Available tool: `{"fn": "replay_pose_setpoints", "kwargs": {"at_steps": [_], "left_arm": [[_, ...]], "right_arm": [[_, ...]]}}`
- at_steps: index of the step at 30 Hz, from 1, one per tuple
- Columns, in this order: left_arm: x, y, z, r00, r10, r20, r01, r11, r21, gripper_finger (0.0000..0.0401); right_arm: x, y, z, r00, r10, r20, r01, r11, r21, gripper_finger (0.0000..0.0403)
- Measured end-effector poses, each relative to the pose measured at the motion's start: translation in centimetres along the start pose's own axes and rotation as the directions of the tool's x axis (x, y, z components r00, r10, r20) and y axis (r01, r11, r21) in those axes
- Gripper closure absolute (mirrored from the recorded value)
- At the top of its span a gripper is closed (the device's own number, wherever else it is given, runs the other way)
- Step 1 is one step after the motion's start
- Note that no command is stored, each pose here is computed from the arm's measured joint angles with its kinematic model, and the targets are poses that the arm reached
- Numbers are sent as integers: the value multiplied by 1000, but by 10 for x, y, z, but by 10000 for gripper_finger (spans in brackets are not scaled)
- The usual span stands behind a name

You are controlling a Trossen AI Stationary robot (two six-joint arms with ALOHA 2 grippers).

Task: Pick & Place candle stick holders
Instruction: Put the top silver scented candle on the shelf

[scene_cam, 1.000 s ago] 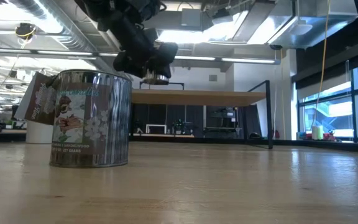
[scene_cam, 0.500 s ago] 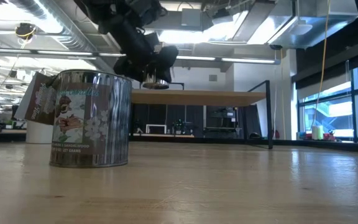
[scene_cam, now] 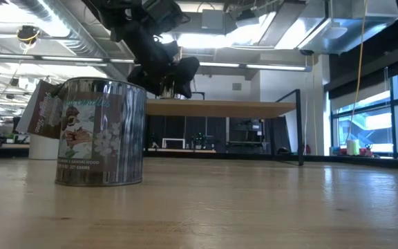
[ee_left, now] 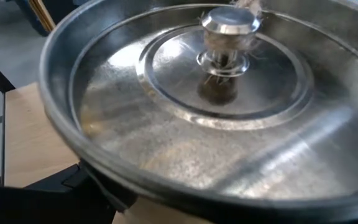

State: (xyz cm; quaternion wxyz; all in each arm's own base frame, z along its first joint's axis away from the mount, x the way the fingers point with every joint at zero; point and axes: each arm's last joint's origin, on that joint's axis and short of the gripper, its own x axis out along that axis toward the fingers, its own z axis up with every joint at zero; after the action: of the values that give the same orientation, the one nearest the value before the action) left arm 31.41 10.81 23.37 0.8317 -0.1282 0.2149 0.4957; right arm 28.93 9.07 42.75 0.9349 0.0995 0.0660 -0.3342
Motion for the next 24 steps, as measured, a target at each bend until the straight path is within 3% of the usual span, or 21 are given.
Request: {"fn": "replay_pose_setpoints", "kwargs": {"at_steps": [3, 7, 13, 24], "left_arm": [[0, 0, 0, 1000, -9, -4, 9, 1000, 2, 46], [0, 0, -1, 1000, -5, -9, 5, 1000, 8, 15], [-1, 0, 0, 1000, -11, -12, 12, 999, 38, 33], [-12, 5, 8, 1000, -28, 2, 28, 997, 76, 18]], "right_arm": [[-1, 1, 0, 1000, 3, 0, -3, 1000, -1, 199], [-3, 1, -1, 1000, -3, 4, 3, 1000, -3, 199], [-5, 3, -1, 1000, 2, 6, -2, 1000, -4, 199], [-7, 4, -1, 1000, 4, 11, -4, 1000, 0, 199]]}}
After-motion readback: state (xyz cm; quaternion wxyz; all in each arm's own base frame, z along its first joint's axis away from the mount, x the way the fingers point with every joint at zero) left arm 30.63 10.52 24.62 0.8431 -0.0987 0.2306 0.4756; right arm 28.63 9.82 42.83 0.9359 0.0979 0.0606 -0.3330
